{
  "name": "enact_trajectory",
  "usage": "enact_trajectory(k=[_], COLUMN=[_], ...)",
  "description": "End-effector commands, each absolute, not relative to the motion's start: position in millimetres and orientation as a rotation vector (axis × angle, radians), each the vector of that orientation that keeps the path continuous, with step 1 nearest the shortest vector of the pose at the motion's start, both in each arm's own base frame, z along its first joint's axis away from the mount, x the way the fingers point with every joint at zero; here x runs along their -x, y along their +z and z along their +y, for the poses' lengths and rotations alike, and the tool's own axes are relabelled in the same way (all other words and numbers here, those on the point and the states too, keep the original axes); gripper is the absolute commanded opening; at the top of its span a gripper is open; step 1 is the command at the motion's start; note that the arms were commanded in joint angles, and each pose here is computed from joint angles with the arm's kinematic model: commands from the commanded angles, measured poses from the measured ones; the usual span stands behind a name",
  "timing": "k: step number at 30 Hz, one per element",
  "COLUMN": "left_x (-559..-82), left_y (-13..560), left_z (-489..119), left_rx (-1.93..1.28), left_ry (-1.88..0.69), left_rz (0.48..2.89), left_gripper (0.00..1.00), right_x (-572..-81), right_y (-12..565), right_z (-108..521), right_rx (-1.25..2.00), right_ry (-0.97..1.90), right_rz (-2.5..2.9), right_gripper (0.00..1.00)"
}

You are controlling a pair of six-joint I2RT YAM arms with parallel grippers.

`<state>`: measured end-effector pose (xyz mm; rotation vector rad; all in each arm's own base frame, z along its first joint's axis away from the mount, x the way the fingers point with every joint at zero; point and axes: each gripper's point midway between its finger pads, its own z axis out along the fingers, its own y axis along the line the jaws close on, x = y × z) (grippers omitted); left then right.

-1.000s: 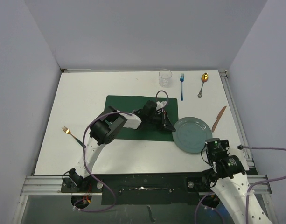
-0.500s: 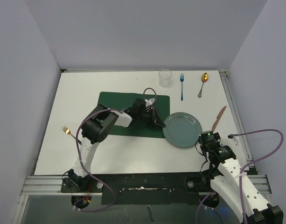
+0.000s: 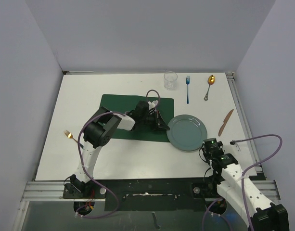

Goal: Set the dinner table for one person
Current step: Pick up the plate at the center of the board.

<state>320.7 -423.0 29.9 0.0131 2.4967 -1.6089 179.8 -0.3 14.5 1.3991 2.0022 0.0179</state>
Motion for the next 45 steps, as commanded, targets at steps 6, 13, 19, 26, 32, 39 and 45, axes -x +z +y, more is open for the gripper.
enact_trajectory(k=[6, 13, 19, 26, 32, 39, 45], left_x=[-331.1, -329.9, -329.4, -326.7, -321.2, -316.6, -317.0], left_y=[53.9, 50.2, 49.1, 46.7, 43.2, 37.3, 37.8], left_z=[-427.2, -426.2, -429.1, -435.3, -436.1, -431.4, -430.9], left_rx=[-0.117, -0.118, -0.124, -0.142, -0.193, -0.241, -0.252], left_ry=[-1.619, -1.61, -1.611, -1.62, -1.609, -1.567, -1.55], left_rz=[2.384, 2.397, 2.401, 2.411, 2.433, 2.468, 2.473], left_gripper=[0.0, 0.0, 0.0, 0.0, 0.0, 0.0, 0.0], right_x=[-199.7, -196.5, -194.6, -194.0, -199.0, -219.6, -230.8], right_y=[-5.1, -17.8, -7.4, -12.2, -22.9, -20.5, -22.8], right_z=[10.0, 18.1, 11.7, 12.2, 20.6, 29.5, 38.5], right_rx=[-1.441, -1.518, -1.542, -1.547, -1.553, -1.507, -1.453], right_ry=[0.108, 0.19, 0.202, 0.216, 0.221, 0.229, 0.231], right_rz=[1.963, 1.944, 1.878, 1.87, 1.92, 1.964, 2.036], right_gripper=[0.39, 0.39, 0.39, 0.39, 0.39, 0.33, 0.02])
